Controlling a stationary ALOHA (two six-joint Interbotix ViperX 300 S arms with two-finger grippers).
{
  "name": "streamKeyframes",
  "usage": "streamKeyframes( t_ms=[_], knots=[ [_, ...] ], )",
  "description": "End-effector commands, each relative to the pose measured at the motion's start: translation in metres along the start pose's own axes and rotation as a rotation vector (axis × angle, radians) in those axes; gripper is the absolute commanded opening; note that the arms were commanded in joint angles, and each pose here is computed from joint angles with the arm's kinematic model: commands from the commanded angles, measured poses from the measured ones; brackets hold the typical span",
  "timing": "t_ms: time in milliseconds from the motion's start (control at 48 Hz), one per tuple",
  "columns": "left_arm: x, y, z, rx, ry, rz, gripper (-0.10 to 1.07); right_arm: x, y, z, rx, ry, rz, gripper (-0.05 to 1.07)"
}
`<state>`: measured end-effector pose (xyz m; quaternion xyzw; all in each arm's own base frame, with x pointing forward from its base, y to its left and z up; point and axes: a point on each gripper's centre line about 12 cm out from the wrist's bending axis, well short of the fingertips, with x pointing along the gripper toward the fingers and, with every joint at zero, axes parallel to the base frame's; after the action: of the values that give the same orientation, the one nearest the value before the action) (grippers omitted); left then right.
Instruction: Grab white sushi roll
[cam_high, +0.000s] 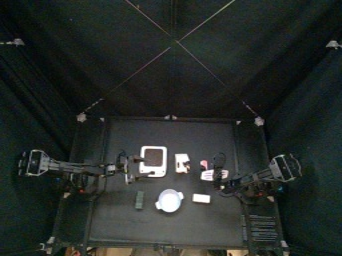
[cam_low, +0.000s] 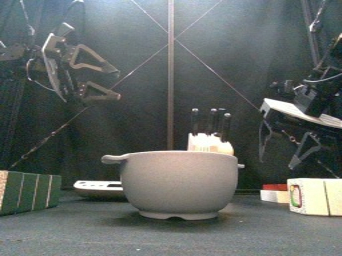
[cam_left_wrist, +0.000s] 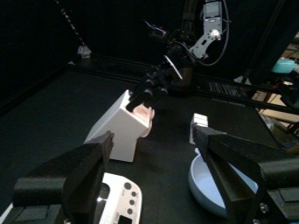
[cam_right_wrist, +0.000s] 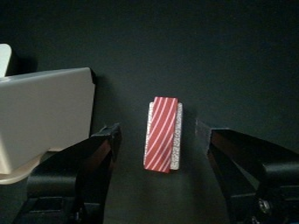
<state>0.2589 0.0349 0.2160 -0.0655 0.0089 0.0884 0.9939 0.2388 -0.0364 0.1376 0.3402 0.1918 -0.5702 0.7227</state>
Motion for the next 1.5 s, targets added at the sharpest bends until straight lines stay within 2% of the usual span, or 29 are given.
streamKeyframes(
  t_ms=[0,646,875,1042,1188,1292,1479],
  knots=[
    [0.002,0.000,0.005,-0.001,-0.019,0.001,1.04,-0.004,0.002,0.006,0.021,0.001,0.028,0.98],
    [0.002,0.001,0.005,0.000,-0.018,0.004,1.04,-0.008,-0.006,0.013,0.045,0.011,0.053,0.98],
    [0.002,0.000,0.005,0.006,-0.019,-0.001,1.04,-0.010,-0.002,0.017,0.029,0.005,0.103,0.98],
    [0.002,-0.005,0.005,0.038,-0.018,-0.037,1.04,-0.020,0.007,0.029,0.023,-0.015,0.208,0.98],
    [0.002,-0.005,0.005,0.033,-0.018,-0.034,1.04,-0.037,0.018,0.043,-0.005,-0.034,0.374,0.98],
    [0.001,-0.004,0.004,0.031,-0.015,-0.029,1.04,-0.054,0.025,0.054,-0.064,-0.046,0.491,0.98],
    [0.001,-0.004,0.004,0.028,-0.016,-0.027,1.04,-0.078,0.033,0.062,-0.182,0.001,0.628,0.98]
  ],
)
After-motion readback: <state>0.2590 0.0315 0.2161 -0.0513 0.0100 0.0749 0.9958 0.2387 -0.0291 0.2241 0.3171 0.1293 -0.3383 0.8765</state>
